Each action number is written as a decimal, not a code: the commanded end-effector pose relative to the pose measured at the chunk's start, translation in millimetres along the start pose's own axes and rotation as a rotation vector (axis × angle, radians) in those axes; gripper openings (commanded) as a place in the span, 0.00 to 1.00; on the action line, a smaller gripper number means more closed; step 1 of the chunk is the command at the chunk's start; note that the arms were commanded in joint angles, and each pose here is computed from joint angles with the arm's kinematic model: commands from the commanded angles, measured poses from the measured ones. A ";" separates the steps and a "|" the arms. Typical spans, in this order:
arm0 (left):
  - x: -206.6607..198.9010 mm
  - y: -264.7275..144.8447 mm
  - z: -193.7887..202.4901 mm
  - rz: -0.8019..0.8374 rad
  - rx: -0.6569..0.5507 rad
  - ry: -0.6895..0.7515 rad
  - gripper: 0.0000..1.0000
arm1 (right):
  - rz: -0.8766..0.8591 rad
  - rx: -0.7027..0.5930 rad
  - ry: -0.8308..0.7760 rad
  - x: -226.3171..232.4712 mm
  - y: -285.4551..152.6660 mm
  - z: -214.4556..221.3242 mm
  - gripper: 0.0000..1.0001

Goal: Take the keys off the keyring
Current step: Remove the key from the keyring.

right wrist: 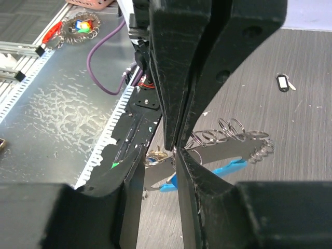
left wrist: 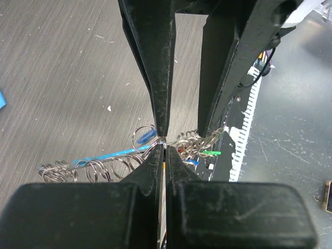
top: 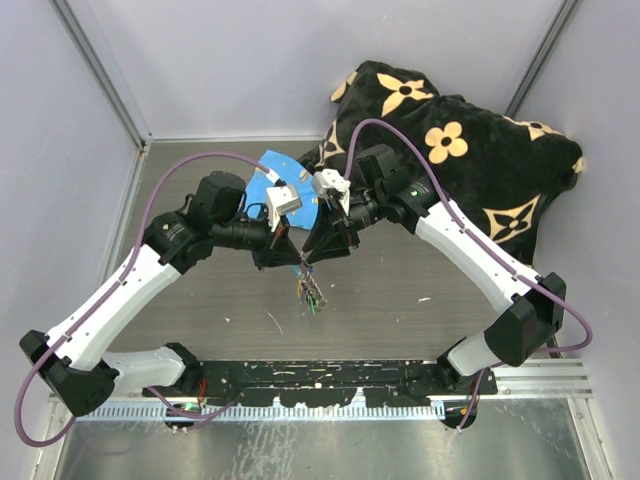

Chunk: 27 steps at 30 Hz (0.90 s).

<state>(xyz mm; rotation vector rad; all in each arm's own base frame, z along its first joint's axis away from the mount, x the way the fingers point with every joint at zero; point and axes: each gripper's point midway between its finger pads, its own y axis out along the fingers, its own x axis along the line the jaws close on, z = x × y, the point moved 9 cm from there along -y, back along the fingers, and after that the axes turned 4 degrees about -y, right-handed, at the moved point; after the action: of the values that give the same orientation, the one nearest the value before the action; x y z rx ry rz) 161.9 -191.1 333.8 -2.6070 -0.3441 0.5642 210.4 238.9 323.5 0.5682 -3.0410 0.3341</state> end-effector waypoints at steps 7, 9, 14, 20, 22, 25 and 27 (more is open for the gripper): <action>-10.7 -5.8 -13.9 0.071 -0.119 0.068 0.00 | -0.056 -0.036 -0.025 6.4 6.9 -5.0 0.34; -11.0 -6.2 -13.5 0.071 -0.123 0.071 0.00 | -0.052 -0.032 -0.013 5.5 7.9 -2.1 0.34; -11.4 -6.0 -12.1 0.075 -0.130 0.076 0.00 | -0.050 -0.025 0.000 5.4 10.1 2.1 0.33; -11.8 -6.5 -12.4 0.075 -0.133 0.078 0.00 | -0.014 0.004 0.005 3.1 10.5 7.2 0.33; -12.0 -6.4 -12.3 0.077 -0.132 0.078 0.00 | -0.004 0.012 0.007 2.7 10.2 8.4 0.33; -11.8 -6.1 -12.0 0.081 -0.132 0.077 0.00 | 0.005 0.017 0.006 2.3 9.7 8.6 0.33; -12.1 -6.0 -11.5 0.086 -0.131 0.077 0.00 | 0.009 0.020 0.003 1.9 9.7 8.3 0.33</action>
<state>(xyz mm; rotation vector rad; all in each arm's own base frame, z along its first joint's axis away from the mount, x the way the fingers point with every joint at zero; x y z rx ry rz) 158.2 -191.5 323.4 -2.6163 -0.3132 0.5927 204.3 244.8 310.5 0.5931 -3.0010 0.3509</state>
